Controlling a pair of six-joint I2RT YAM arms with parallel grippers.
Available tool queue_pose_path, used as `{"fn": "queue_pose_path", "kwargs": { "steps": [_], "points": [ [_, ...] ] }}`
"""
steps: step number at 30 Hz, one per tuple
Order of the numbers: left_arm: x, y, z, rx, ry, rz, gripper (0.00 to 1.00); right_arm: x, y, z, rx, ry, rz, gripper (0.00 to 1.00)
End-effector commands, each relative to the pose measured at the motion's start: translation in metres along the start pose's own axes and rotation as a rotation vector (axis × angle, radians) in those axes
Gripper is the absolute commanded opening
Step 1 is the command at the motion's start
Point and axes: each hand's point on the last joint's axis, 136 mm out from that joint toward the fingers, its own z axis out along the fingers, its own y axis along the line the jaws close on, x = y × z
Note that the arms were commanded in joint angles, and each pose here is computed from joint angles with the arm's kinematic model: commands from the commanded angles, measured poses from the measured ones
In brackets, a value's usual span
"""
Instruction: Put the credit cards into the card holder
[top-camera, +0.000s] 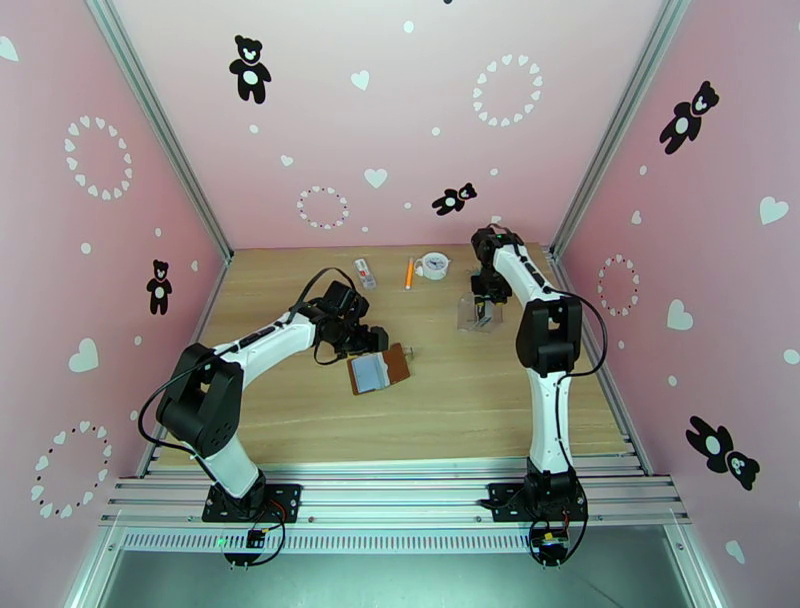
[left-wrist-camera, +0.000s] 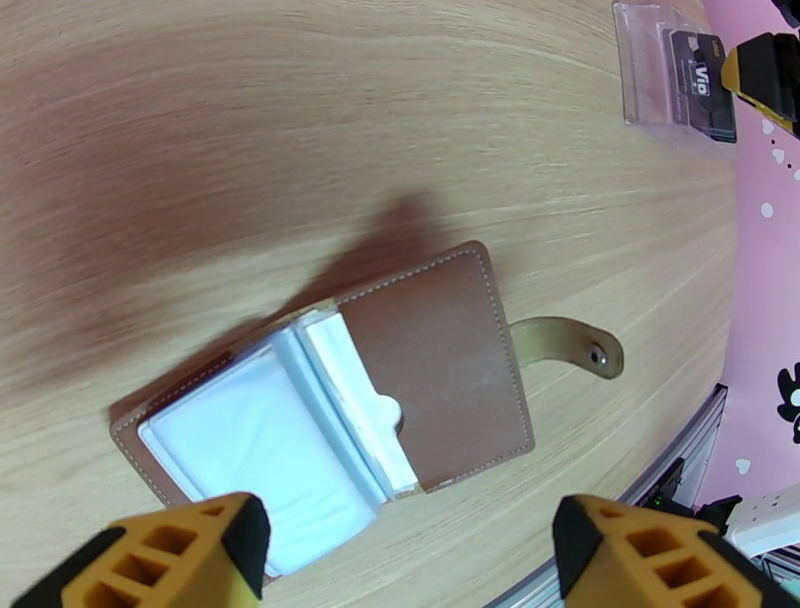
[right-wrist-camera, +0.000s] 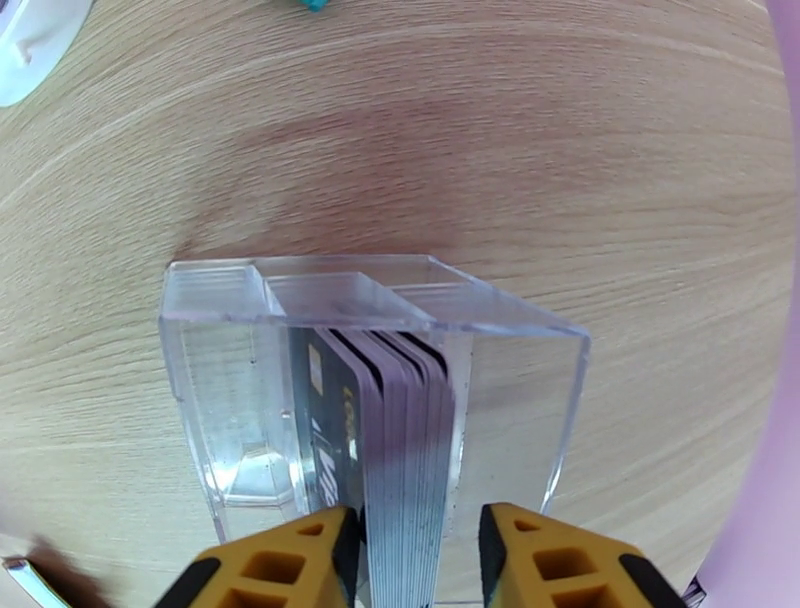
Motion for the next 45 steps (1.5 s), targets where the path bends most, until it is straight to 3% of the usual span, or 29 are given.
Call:
{"fn": "queue_pose_path", "kwargs": {
  "steps": [1, 7, 12, 21, 45],
  "points": [
    [-0.001, -0.005, -0.001, 0.001, 0.005, 0.024, 0.80, 0.005, -0.018, -0.021, 0.042, -0.009, 0.016, 0.35],
    [0.000, -0.005, -0.002, 0.002, 0.002, 0.023, 0.80, 0.002, -0.016, -0.029, 0.011, -0.039, 0.029, 0.31],
    [0.000, -0.005, -0.001, 0.005, -0.001, 0.019, 0.80, 0.001, 0.004, -0.025, -0.105, -0.034, 0.057, 0.47],
    [0.001, -0.004, -0.002, 0.003, -0.005, 0.015, 0.80, 0.023, 0.001, 0.001, -0.082, 0.060, 0.056, 0.51],
    [0.002, -0.005, -0.005, 0.002, -0.003, 0.021, 0.80, 0.030, -0.017, 0.008, -0.010, 0.078, 0.047, 0.45]
  ]
}}
